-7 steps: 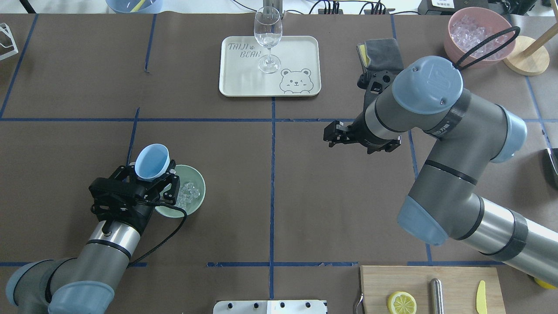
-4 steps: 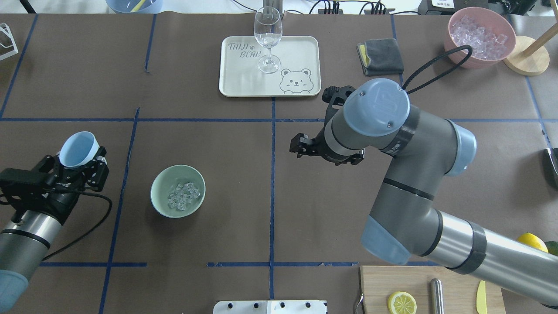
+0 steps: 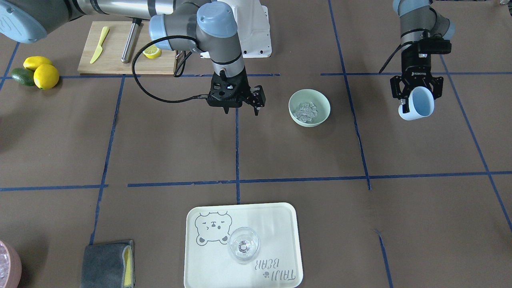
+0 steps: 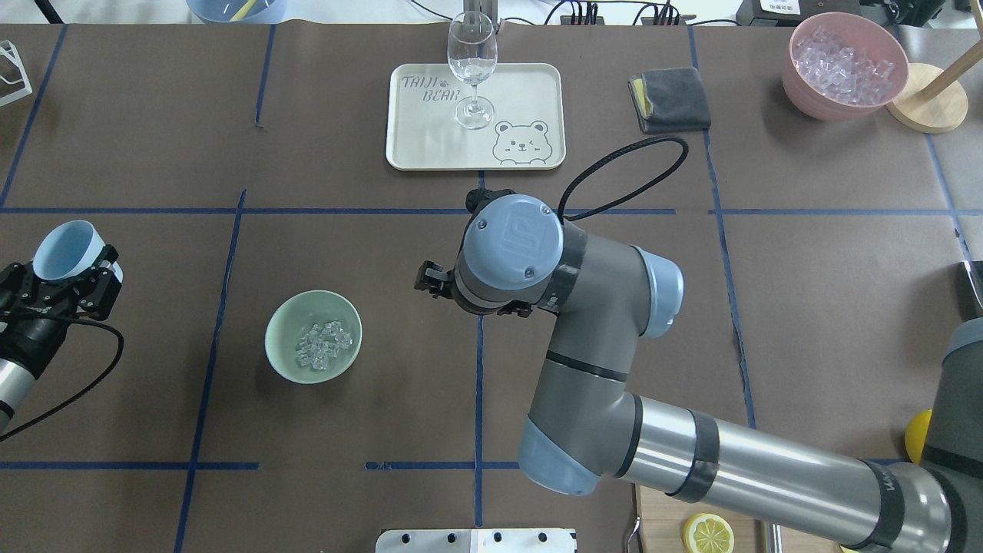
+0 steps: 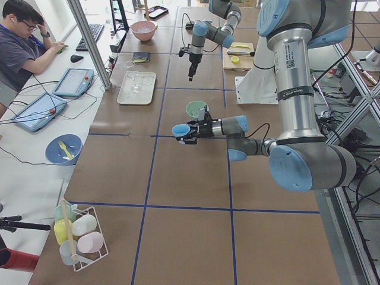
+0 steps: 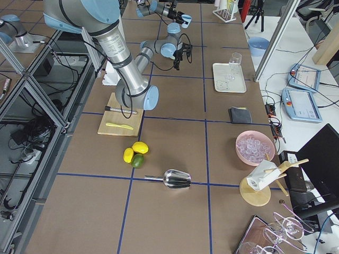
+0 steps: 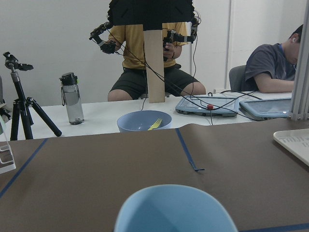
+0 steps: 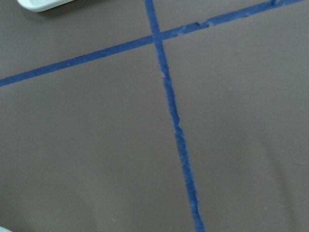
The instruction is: Pour ice into bowl
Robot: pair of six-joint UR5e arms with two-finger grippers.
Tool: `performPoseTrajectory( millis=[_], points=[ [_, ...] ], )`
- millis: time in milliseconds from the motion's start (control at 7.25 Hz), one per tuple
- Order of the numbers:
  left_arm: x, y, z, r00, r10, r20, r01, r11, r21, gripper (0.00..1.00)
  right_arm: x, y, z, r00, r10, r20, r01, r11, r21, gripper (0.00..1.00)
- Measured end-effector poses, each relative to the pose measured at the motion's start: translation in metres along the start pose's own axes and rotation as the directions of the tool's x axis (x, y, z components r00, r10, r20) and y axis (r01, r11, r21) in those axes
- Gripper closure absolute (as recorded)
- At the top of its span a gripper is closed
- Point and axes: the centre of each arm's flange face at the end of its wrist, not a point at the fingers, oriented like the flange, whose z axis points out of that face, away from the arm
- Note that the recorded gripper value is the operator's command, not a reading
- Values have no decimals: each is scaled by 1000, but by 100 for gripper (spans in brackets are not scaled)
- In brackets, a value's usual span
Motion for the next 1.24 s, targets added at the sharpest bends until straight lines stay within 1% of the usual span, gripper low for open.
performPoseTrajectory(
  millis=[276, 552, 966, 1241],
  points=[
    [-29, 22, 9, 1000, -25, -4, 25, 1000, 13, 100, -40, 15, 5, 999, 14, 31, -14, 1000, -11, 0],
    [-34, 39, 18, 999, -42, -11, 42, 999, 19, 100, -54, 24, 4, 999, 17, 41, -16, 1000, -21, 0],
    [-36, 48, 24, 999, -37, -6, 37, 999, 19, 100, -100, 31, 18, 1000, 16, 17, -16, 999, -27, 0],
    [-37, 55, 28, 1000, -30, -1, 30, 999, 16, 100, -110, 36, 21, 1000, 13, 11, -13, 999, -30, 0]
  ],
)
